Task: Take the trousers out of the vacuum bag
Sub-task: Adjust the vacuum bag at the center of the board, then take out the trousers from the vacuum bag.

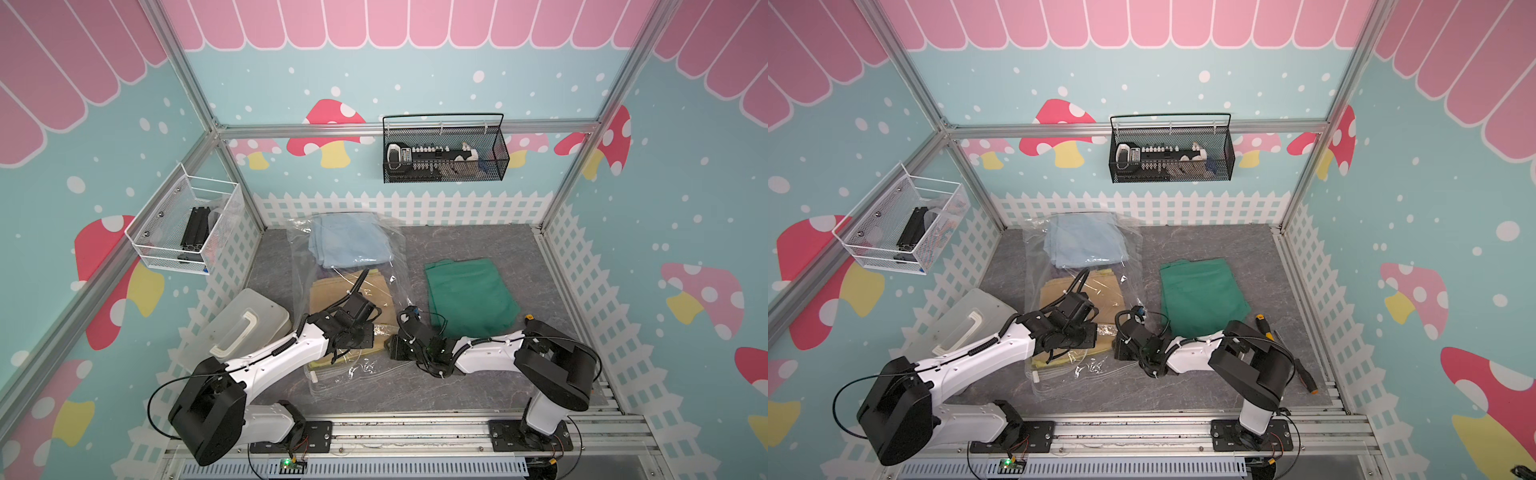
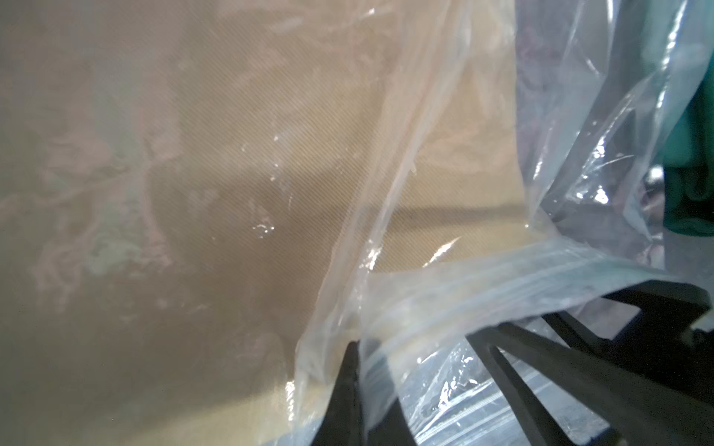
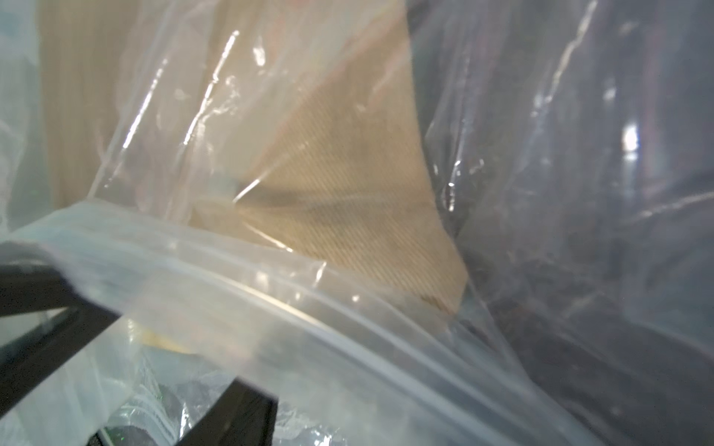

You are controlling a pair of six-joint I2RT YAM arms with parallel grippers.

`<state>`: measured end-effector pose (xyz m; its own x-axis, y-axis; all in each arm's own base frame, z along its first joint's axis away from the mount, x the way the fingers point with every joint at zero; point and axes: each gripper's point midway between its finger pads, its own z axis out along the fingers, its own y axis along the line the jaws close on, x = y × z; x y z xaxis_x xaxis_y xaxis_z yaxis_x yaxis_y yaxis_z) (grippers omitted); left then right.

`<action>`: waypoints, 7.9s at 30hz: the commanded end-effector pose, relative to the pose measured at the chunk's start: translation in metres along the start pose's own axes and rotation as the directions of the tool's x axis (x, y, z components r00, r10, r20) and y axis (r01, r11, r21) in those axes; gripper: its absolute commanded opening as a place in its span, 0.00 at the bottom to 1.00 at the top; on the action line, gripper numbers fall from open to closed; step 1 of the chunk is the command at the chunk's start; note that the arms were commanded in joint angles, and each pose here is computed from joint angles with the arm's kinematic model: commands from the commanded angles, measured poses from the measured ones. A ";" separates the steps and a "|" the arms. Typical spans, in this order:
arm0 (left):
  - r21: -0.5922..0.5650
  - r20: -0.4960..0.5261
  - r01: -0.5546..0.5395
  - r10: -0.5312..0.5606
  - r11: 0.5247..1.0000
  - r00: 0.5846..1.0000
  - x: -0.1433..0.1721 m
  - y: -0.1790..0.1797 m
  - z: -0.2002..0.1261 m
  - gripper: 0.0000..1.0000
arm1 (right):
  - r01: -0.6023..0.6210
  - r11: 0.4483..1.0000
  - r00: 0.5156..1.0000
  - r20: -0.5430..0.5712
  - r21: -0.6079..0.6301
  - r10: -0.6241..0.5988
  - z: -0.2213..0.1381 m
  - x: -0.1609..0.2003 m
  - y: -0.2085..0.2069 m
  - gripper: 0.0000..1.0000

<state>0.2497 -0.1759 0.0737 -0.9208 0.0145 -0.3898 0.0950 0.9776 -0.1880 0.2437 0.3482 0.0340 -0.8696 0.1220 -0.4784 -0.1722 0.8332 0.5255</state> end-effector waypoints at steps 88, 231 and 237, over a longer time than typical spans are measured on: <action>0.203 0.188 -0.209 0.171 0.957 0.967 -0.061 -0.071 -0.103 0.38 | -0.185 0.962 0.956 0.188 -0.203 0.224 -0.038 -0.123 0.017 0.04; -0.456 0.072 -0.306 0.377 0.836 0.923 0.003 0.007 0.003 0.24 | -0.352 0.863 0.909 0.086 -0.364 0.407 -0.076 -0.168 0.030 0.00; -0.371 0.127 -0.314 0.383 0.874 0.915 -0.007 -0.013 -0.018 0.03 | -0.306 0.882 0.936 0.056 -0.359 0.347 -0.079 -0.161 0.036 0.00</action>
<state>0.2499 -0.1796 0.0736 -0.7693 0.3775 -0.5154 0.2254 0.9153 0.3339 0.3303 0.3170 0.1410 -0.8736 0.4288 -0.2301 0.0442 0.5408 0.8400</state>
